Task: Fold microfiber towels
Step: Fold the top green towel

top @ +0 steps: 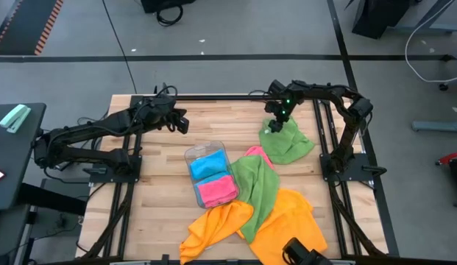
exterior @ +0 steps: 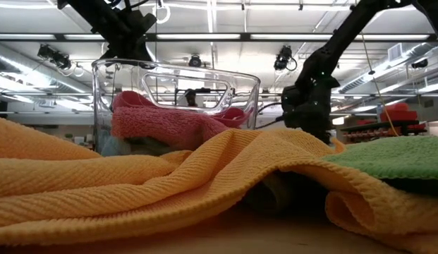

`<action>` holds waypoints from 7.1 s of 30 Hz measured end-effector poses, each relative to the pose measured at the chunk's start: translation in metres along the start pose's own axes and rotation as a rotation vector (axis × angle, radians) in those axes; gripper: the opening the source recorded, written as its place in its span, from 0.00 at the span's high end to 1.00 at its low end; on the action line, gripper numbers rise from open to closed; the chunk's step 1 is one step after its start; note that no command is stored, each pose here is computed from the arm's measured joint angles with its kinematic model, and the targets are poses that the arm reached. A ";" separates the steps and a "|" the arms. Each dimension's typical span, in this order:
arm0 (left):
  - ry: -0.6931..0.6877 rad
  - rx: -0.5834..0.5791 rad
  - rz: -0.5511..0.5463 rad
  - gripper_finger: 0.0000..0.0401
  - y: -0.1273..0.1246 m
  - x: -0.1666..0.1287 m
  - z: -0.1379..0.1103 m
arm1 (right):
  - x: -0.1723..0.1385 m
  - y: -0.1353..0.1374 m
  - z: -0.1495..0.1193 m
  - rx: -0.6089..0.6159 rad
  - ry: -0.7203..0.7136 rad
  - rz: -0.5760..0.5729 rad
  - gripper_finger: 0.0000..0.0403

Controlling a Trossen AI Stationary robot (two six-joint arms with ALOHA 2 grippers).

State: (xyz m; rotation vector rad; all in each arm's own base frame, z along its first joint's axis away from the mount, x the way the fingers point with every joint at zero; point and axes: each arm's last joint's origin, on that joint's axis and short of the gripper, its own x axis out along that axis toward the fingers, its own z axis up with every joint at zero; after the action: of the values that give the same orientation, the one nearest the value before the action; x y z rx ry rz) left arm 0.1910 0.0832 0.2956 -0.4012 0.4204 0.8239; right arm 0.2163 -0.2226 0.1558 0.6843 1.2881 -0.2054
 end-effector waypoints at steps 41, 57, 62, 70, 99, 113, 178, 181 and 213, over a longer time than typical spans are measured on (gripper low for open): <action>-0.035 -0.095 -0.183 0.97 -0.009 -0.001 0.009 | -0.114 0.082 0.033 -0.215 -0.432 0.175 0.93; -0.021 -0.049 -0.387 0.91 -0.038 -0.003 0.003 | -0.127 0.189 0.026 -0.336 -0.435 0.346 0.93; -0.128 0.093 -0.684 0.95 -0.061 -0.016 0.010 | -0.127 0.212 0.017 -0.354 -0.426 0.392 0.93; -0.390 0.175 -0.813 0.97 -0.075 -0.033 0.025 | -0.161 0.237 -0.008 -0.360 -0.562 0.438 0.93; -0.267 -0.054 -0.875 0.88 -0.080 -0.037 0.021 | -0.126 0.288 -0.071 -0.242 -0.679 0.232 0.93; -0.214 -0.152 -0.839 0.92 -0.078 -0.034 0.019 | -0.124 0.289 -0.079 0.104 -0.734 0.165 0.93; -0.263 -0.392 -0.940 0.97 -0.120 0.000 0.010 | -0.049 0.227 -0.151 -0.104 -0.368 0.299 0.55; -0.252 -0.388 -0.932 0.95 -0.119 0.001 0.009 | -0.036 0.235 -0.148 -0.121 -0.337 0.286 0.57; -0.224 -0.377 -0.909 0.95 -0.119 0.003 0.006 | 0.057 0.258 -0.118 -0.161 -0.211 0.198 0.61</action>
State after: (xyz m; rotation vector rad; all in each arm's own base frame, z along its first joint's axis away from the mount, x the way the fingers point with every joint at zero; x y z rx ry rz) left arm 0.2854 0.0147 0.3205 -0.7622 -0.1493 0.0440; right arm 0.2672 0.0609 0.1804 0.6292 1.0159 -0.0108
